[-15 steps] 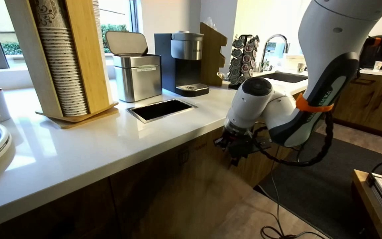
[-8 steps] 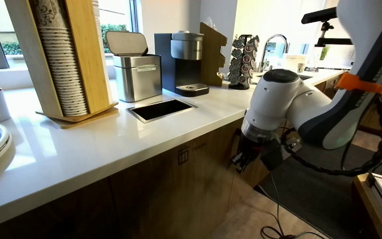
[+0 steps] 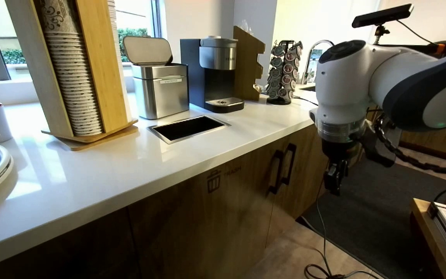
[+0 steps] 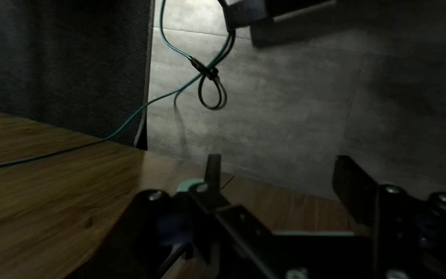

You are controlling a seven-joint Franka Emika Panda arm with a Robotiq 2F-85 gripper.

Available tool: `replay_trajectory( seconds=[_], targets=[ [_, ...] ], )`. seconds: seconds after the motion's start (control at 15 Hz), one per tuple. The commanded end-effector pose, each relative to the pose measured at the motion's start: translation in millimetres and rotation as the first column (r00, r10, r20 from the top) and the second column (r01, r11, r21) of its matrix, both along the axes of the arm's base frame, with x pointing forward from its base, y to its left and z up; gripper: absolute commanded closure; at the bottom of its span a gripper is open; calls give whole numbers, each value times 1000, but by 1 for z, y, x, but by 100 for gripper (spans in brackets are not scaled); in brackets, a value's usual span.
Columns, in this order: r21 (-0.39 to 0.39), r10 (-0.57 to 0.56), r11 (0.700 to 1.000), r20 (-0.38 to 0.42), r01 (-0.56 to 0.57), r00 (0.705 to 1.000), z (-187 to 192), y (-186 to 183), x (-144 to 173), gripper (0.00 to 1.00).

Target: Close the open cabinet door

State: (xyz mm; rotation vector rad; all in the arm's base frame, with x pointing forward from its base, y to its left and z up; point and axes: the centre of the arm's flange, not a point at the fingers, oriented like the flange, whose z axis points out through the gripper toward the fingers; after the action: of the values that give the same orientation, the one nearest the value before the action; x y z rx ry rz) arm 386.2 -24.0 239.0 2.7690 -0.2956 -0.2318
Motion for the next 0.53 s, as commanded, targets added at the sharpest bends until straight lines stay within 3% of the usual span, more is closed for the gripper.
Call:
replay_trajectory(
  seconds=[0.0, 0.2, 0.27, 0.47],
  targets=[
    [4, 140, 990, -61, -140, 988, 89, 14, -21, 0],
    [13, 219, 975, 57, -220, 974, 151, 26, -37, 0],
    [-9, 189, 982, 3, -189, 982, 104, 23, -12, 0],
    [-23, 196, 980, 38, -195, 980, 121, 25, -16, 0]
  ],
)
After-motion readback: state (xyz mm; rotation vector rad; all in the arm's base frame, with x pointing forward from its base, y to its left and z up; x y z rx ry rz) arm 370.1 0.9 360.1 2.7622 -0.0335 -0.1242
